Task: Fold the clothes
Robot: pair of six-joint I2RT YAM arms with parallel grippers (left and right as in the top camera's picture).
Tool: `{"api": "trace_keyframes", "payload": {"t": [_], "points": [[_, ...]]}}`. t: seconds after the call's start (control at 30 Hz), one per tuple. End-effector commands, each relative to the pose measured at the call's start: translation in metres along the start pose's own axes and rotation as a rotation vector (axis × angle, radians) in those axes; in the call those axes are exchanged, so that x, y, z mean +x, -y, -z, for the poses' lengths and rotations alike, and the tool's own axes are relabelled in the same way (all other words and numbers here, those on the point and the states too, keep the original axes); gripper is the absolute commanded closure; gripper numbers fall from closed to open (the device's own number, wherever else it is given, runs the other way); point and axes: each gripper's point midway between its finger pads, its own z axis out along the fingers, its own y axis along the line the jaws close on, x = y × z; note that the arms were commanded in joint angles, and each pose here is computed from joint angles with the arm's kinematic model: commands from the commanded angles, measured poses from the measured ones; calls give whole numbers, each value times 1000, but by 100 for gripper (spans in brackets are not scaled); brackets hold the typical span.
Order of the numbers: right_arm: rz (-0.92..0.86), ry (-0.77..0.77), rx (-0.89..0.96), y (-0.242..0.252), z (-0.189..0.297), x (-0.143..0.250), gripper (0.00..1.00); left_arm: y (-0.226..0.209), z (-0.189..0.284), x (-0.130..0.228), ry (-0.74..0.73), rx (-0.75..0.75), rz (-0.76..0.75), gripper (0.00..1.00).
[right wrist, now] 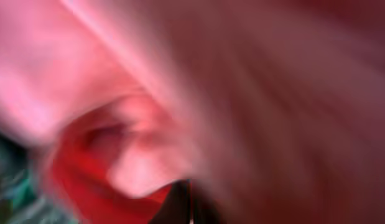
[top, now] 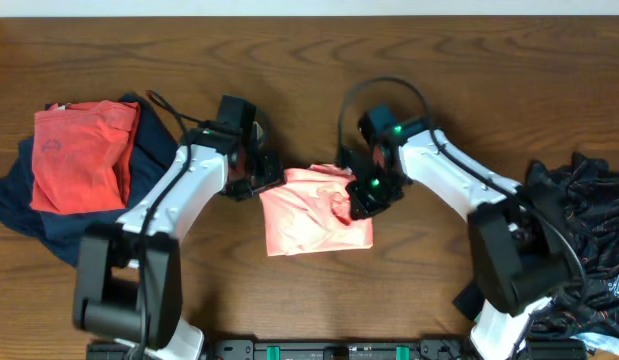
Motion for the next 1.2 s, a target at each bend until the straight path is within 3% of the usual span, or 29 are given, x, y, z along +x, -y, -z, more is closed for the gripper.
{"api": "trace_keyframes", "payload": {"t": [0.0, 0.27, 0.4, 0.47, 0.7, 0.9, 1.0, 1.17], "points": [[-240, 18, 251, 71, -2, 5, 98, -2, -10, 11, -52, -7, -36, 39], [-252, 120, 262, 95, 6, -14, 91, -1, -8, 29, -116, -15, -36, 40], [-250, 159, 376, 116, 15, -21, 90, 5, 6, 41, -150, 24, -54, 40], [-248, 186, 437, 125, 23, -27, 87, 11, 16, 38, -112, 43, -69, 39], [-235, 308, 476, 113, 79, -60, 75, 52, 59, -8, 181, 183, -265, 17], [-209, 471, 476, 78, 160, -74, 66, 69, 53, -39, 298, 221, -399, 7], [-196, 526, 476, 63, 187, -66, 52, 72, 37, -42, 270, 252, -424, 6], [-194, 535, 477, 52, 203, -48, 45, 80, -4, -27, 124, 372, -420, 6]]}}
